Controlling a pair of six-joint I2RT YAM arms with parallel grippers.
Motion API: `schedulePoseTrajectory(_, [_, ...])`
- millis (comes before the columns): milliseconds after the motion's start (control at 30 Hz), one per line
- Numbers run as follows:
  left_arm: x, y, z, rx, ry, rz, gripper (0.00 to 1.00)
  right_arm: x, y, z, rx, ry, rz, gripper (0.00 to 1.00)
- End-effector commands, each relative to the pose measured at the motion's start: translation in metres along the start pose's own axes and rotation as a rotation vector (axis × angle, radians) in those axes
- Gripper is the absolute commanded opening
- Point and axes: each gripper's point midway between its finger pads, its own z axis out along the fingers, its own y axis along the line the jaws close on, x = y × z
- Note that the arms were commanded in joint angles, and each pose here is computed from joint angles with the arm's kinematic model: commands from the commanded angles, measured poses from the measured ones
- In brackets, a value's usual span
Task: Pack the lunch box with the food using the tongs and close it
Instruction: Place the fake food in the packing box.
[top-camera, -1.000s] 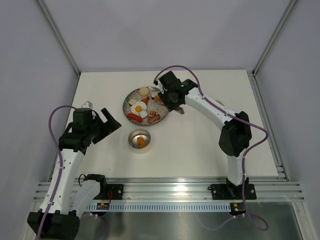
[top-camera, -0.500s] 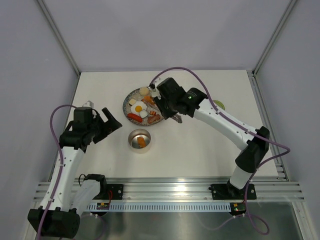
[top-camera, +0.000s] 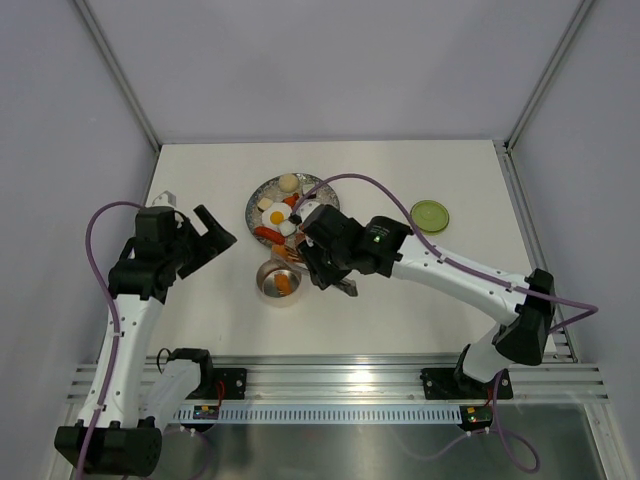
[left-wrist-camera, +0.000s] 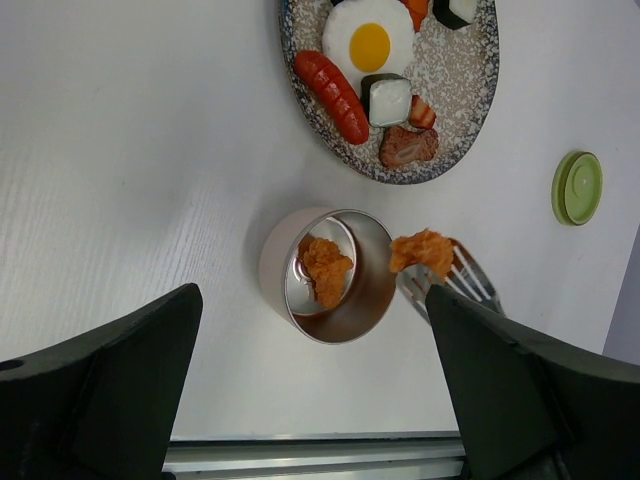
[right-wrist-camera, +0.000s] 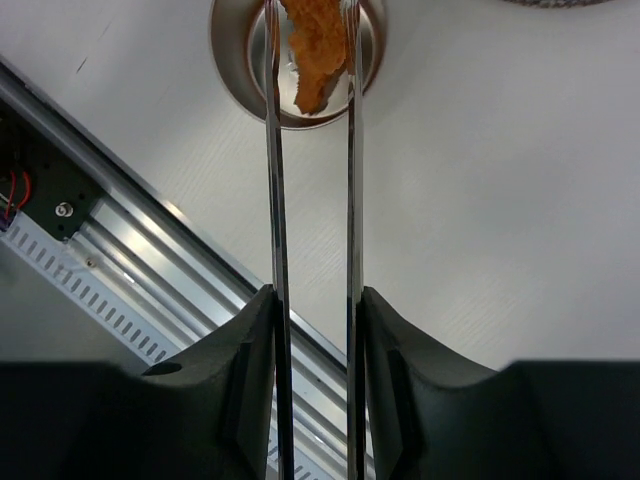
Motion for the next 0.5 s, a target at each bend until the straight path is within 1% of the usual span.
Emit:
schedulePoseTrajectory(0, [-0.016,-0.007,-0.011,0.016,-0.062,0.022,0.99,-0.008,0.031,0.001,-0.081,-0.041,0.042,0.19])
schedulePoseTrajectory(100, [-0.015,-0.006,-0.011,0.014,-0.060,0.024,0.99,-0.003,0.039,0.016,-0.079,-0.013,0.048,0.19])
schedulePoseTrajectory(467, [-0.015,-0.005,-0.012,0.016,-0.065,0.029,0.99,0.001,0.050,0.035,-0.091,0.031,0.095,0.21])
